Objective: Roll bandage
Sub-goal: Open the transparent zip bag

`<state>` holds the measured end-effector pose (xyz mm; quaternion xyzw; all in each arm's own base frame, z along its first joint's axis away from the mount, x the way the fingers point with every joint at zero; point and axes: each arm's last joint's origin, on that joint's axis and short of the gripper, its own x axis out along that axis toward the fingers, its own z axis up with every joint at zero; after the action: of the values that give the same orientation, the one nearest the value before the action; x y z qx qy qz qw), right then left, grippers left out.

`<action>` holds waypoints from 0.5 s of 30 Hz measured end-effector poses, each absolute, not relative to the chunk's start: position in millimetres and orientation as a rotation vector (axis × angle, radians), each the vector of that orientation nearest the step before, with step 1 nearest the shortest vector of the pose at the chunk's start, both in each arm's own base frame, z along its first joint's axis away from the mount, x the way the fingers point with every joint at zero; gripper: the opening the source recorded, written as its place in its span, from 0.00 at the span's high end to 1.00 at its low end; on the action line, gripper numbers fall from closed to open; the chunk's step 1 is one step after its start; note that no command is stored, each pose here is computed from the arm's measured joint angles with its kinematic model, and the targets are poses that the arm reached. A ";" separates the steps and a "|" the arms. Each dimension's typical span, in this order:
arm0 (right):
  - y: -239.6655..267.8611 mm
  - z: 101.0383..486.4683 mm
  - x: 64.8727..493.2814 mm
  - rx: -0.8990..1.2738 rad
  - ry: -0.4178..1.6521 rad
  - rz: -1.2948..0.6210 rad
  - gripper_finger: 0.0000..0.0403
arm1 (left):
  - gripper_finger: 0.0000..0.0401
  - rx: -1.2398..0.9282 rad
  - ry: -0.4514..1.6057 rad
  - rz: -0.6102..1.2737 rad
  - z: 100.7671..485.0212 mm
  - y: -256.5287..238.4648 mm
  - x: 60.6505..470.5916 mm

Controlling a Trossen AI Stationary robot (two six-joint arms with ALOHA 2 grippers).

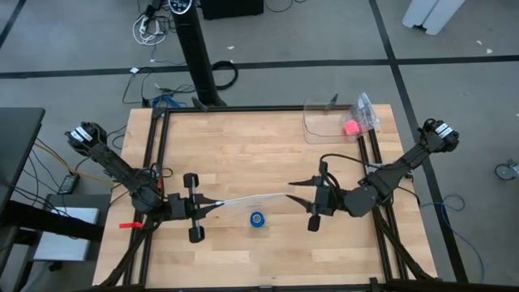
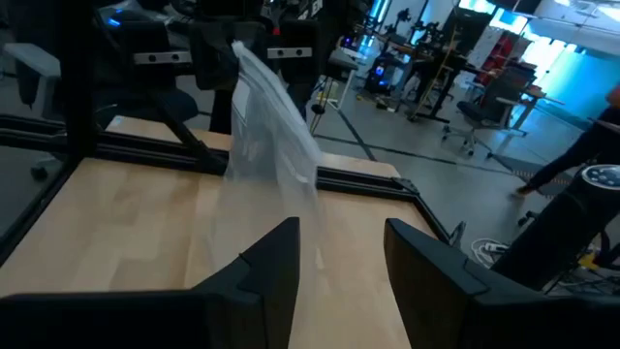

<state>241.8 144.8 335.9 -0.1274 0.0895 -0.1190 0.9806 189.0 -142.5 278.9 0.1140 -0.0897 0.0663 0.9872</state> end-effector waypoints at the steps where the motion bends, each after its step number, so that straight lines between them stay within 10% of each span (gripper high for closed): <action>1: 143.7 336.2 242.6 -0.257 0.179 -0.243 0.63 | 1.00 0.229 -0.180 0.134 278.9 -142.4 189.1; 8: 136.0 332.2 254.2 -0.220 0.197 -0.101 0.68 | 1.00 0.228 -0.180 0.134 278.9 -142.3 189.1; 15: 131.1 327.3 263.3 -0.227 0.210 -0.094 0.96 | 1.00 0.230 -0.175 0.118 278.0 -144.7 187.7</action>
<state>263.3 131.1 327.3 -0.1128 0.1045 -0.0469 0.9870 187.7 -144.7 278.0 0.1144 -0.0869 0.0587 0.9879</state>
